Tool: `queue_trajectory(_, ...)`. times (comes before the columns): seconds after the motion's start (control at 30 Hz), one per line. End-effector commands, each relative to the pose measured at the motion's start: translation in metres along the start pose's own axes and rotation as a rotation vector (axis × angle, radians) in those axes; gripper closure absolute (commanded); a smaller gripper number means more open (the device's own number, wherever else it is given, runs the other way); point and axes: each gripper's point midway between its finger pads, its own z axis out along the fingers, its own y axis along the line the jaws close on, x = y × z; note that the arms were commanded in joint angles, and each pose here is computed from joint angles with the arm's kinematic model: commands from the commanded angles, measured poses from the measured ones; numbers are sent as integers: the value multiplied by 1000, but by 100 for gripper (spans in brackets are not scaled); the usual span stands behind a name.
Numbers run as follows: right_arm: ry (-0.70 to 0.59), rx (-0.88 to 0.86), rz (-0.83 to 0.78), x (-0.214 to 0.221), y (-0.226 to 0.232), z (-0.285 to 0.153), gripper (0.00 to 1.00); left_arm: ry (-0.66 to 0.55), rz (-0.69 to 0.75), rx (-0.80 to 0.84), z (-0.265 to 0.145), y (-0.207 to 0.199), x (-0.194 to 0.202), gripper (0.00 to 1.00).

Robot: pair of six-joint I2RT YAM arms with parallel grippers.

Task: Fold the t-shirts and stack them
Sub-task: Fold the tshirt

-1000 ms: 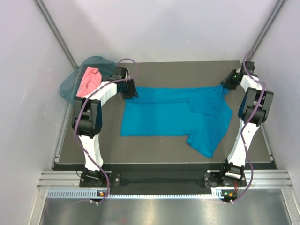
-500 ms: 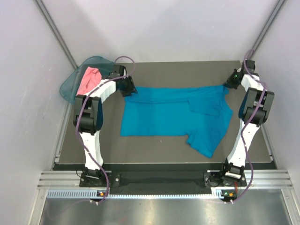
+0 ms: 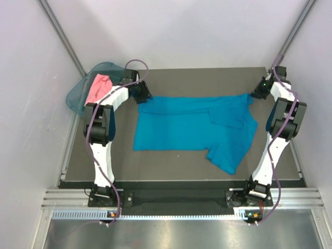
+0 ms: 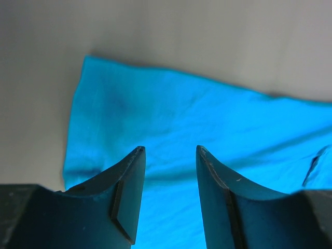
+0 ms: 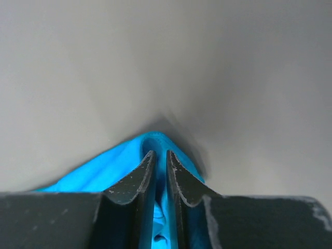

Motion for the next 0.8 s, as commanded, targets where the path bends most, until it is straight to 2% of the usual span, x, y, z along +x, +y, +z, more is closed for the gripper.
queue_trajectory(0.0, -35, 13, -36, -15, -3, -7, 88, -103, -8, 42, 1, -11, -38, 51)
queue_trajectory(0.13, -37, 32, -56, -19, -6, -6, 99, -134, -8, 28, 6, -12, -52, 51)
queue_trajectory(0.27, -39, 31, -48, -24, -4, -9, 98, -128, -14, 18, 5, -10, -49, 51)
queue_trajectory(0.3, -32, 39, -39, -22, -3, -13, 94, -116, -18, 9, 4, -8, -45, 51)
queue_trajectory(0.33, -24, 49, -33, -20, -1, -16, 83, -101, -10, -3, 3, -3, -38, 52)
queue_trajectory(0.43, 2, 137, -55, -9, 5, -40, 60, -103, 19, -88, -17, 10, -29, 52)
queue_trajectory(0.53, 7, 244, -106, 4, 10, -72, 50, -105, 58, -157, -43, 18, -18, 52)
queue_trajectory(0.57, -32, 286, -121, -1, 11, -93, 48, -125, 69, -161, -59, 13, -20, 52)
queue_trajectory(0.6, -13, 305, -133, 10, 8, -98, 46, -101, 81, -199, -64, 20, -7, 52)
queue_trajectory(0.63, -8, 317, -153, 18, 14, -105, 45, -127, 93, -216, -81, 16, -8, 52)
queue_trajectory(0.77, -20, 347, -224, 46, 27, -144, 43, -55, 83, -322, -110, 30, 37, 52)
